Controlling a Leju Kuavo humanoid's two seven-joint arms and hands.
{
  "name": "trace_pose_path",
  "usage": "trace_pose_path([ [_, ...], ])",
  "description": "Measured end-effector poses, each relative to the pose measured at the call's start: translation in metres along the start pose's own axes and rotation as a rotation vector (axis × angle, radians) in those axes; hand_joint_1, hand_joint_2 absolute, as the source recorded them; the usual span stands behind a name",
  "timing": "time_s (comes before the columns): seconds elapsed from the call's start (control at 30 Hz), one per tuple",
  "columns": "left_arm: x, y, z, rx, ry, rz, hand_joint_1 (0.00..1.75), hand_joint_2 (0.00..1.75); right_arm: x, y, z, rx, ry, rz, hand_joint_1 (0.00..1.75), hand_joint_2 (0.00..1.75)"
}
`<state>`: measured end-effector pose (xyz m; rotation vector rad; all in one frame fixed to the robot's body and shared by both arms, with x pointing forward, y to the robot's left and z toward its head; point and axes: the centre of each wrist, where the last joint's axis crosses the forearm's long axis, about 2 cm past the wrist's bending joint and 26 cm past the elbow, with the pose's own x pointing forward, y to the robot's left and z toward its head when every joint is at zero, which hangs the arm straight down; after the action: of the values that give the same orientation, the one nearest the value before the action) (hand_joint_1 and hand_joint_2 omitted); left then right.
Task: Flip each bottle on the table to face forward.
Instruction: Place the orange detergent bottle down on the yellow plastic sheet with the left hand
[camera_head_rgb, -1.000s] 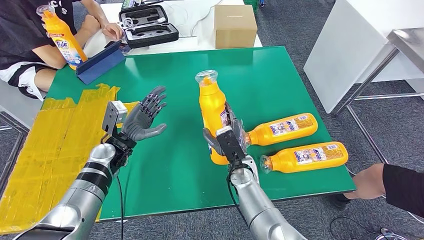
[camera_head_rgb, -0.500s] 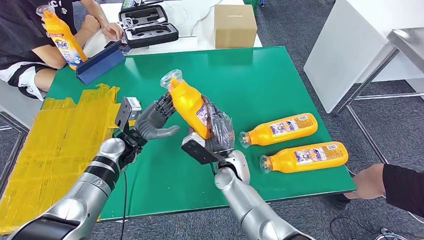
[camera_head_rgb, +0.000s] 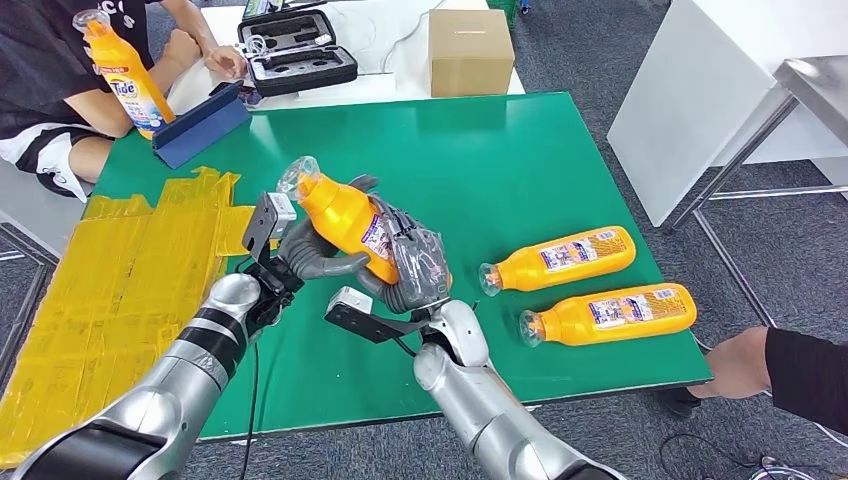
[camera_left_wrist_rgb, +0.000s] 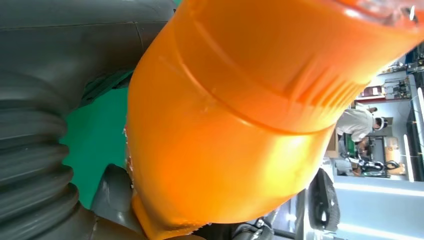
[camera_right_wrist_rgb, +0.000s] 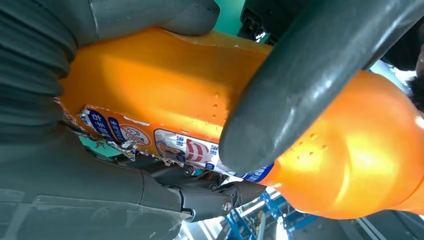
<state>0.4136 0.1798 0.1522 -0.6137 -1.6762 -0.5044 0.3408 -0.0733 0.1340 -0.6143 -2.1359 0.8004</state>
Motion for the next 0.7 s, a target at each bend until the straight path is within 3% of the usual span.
trace_pose_path([
  [0.43, -0.003, -0.001, 0.002, 0.000, 0.001, 0.033, 0.00, 1.75, 0.005, 0.003, -0.001, 0.029, -0.020, 0.025, 1.75, 1.75],
  [0.47, -0.004, -0.001, 0.002, 0.002, -0.003, 0.045, 0.08, 1.75, 0.006, 0.003, -0.001, 0.036, -0.023, 0.037, 1.75, 1.75],
  [0.57, -0.005, -0.001, 0.003, 0.012, -0.019, 0.088, 1.39, 1.75, 0.009, 0.005, -0.001, 0.057, -0.034, 0.078, 1.75, 1.75],
  [0.6, -0.005, -0.001, 0.003, 0.018, -0.026, 0.103, 1.75, 1.75, 0.010, 0.005, -0.001, 0.062, -0.037, 0.087, 1.75, 1.75],
  [0.7, -0.007, -0.001, 0.005, 0.036, -0.039, 0.142, 1.75, 1.75, 0.012, 0.006, -0.001, 0.072, -0.044, 0.102, 1.75, 1.75],
])
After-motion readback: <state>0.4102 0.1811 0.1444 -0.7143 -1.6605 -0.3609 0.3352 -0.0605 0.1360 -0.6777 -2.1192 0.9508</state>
